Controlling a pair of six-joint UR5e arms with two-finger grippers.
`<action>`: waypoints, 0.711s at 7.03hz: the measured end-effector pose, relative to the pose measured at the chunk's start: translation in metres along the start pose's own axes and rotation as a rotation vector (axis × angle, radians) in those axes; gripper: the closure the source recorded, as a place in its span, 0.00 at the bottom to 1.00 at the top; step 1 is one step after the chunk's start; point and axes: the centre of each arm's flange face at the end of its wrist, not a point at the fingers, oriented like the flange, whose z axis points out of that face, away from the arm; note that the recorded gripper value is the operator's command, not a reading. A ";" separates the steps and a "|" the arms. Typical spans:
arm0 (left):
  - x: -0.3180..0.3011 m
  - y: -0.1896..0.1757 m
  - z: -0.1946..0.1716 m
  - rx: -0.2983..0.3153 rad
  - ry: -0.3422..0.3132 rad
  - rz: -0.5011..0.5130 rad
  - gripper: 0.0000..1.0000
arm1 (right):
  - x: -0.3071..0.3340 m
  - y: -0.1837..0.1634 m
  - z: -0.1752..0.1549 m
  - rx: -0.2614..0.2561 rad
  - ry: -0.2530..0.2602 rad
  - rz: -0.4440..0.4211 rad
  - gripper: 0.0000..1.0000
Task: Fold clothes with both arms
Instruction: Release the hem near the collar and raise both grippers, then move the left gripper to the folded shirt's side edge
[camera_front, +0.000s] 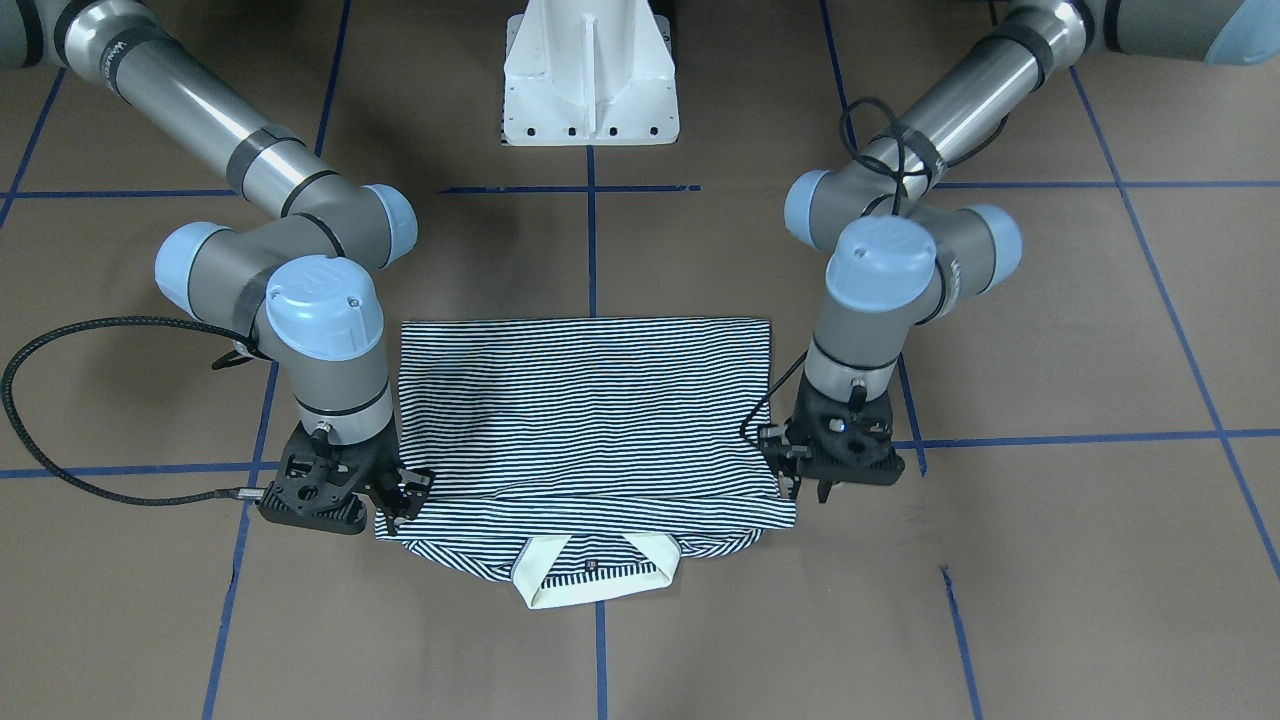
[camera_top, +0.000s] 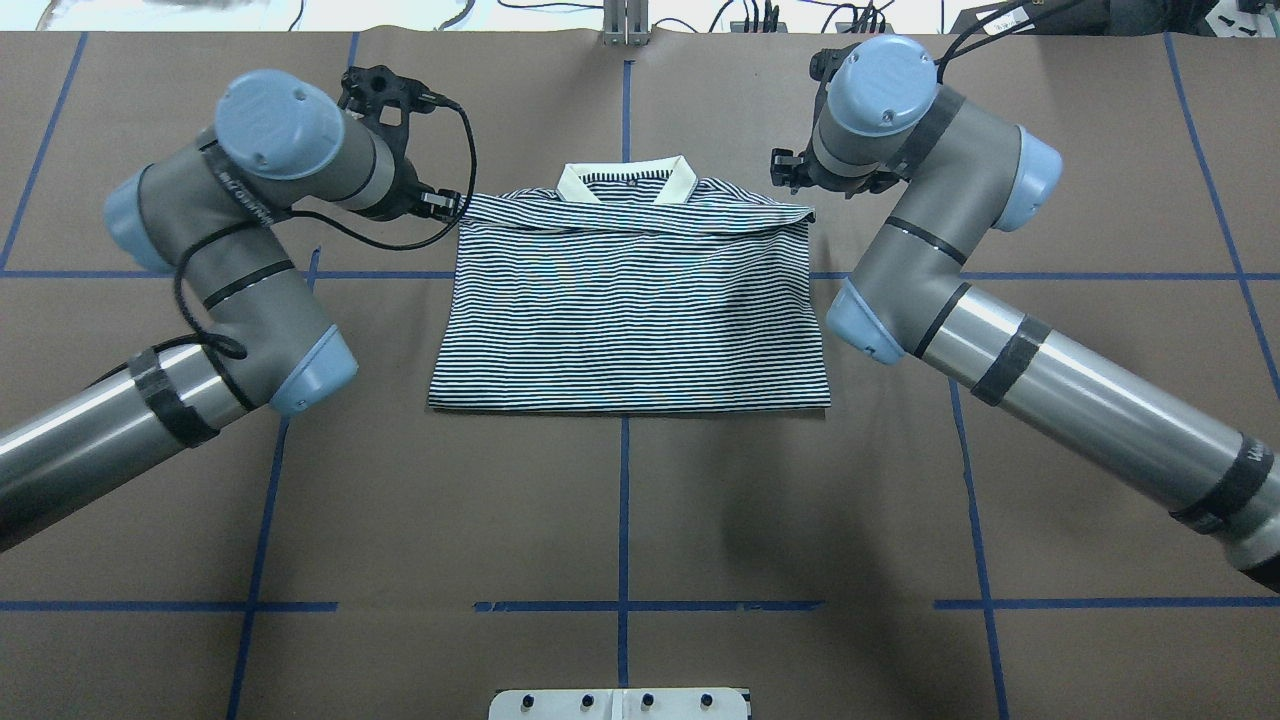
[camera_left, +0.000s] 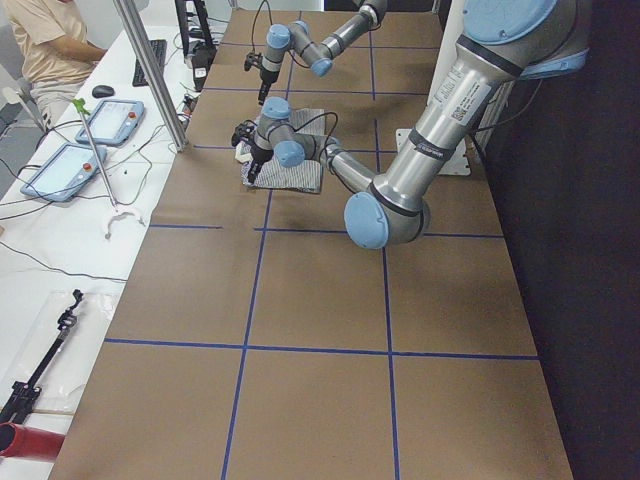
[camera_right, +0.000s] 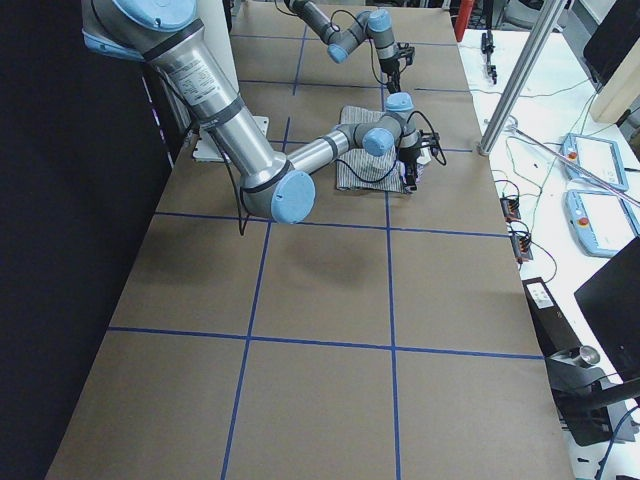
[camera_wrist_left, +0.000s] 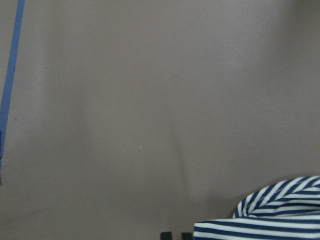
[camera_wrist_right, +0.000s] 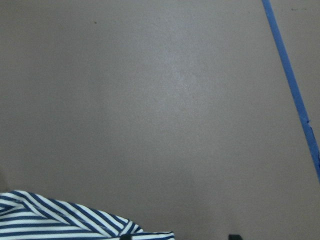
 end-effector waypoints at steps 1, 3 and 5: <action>-0.008 0.026 -0.027 -0.005 0.052 0.034 0.00 | 0.021 -0.008 -0.013 -0.021 -0.043 -0.045 0.00; -0.003 0.083 -0.065 -0.018 0.117 -0.010 0.23 | 0.055 -0.008 -0.033 -0.030 -0.111 -0.086 0.00; 0.022 0.127 -0.056 -0.057 0.123 -0.106 0.43 | 0.064 -0.006 -0.035 -0.031 -0.122 -0.091 0.00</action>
